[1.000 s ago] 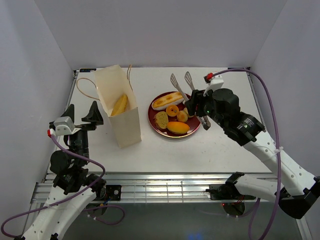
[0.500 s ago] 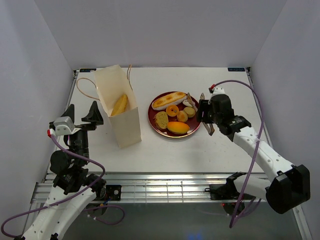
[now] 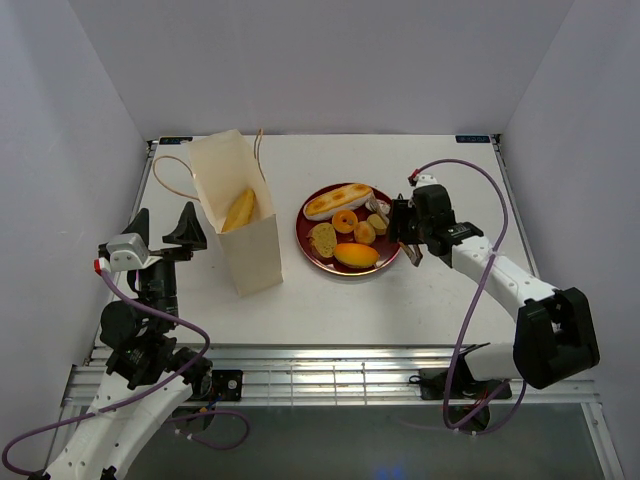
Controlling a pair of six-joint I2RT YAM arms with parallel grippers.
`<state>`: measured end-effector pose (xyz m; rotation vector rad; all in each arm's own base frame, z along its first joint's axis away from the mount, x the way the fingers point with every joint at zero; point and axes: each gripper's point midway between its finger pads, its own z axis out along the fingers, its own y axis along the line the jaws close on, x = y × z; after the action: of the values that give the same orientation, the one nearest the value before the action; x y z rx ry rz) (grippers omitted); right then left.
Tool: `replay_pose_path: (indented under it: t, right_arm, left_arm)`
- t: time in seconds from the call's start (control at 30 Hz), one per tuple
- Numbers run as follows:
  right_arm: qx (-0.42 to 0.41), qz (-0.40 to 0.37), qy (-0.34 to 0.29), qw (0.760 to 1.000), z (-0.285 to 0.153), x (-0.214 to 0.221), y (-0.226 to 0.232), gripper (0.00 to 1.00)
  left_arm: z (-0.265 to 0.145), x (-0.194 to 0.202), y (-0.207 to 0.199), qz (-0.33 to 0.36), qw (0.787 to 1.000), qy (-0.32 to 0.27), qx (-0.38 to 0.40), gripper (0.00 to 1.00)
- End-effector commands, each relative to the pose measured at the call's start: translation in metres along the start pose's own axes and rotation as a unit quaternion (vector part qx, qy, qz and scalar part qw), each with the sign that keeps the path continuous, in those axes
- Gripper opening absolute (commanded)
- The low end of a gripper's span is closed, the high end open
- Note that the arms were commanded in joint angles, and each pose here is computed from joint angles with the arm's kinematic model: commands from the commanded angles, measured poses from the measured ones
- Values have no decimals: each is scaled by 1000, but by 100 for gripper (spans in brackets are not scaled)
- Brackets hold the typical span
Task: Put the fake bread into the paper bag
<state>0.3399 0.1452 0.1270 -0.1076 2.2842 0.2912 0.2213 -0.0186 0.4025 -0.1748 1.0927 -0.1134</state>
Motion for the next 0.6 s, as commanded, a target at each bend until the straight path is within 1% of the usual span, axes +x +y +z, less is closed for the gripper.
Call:
replay_pose_path:
  t: [0.0,0.17,0.37,0.57]
  right_arm:
    - [-19,-6,-36,999,5,-27,8,67]
    - [-15,-10,-21,1000,18,-23,6,68]
    - [-18,-7,-21,1000,25,-28,5,69]
    - [-37,-4,-26,999,23,-35,11,58]
  left_arm:
    - [-1,-5,-4,-8,1000,-4,11,98]
    - [0,-4,-4,-6,1000,-3,12,98]
    - [0,-3,-5,-5,1000,-2,12,98]
    - [0,-3,-5,-4,1000,-2,12,98]
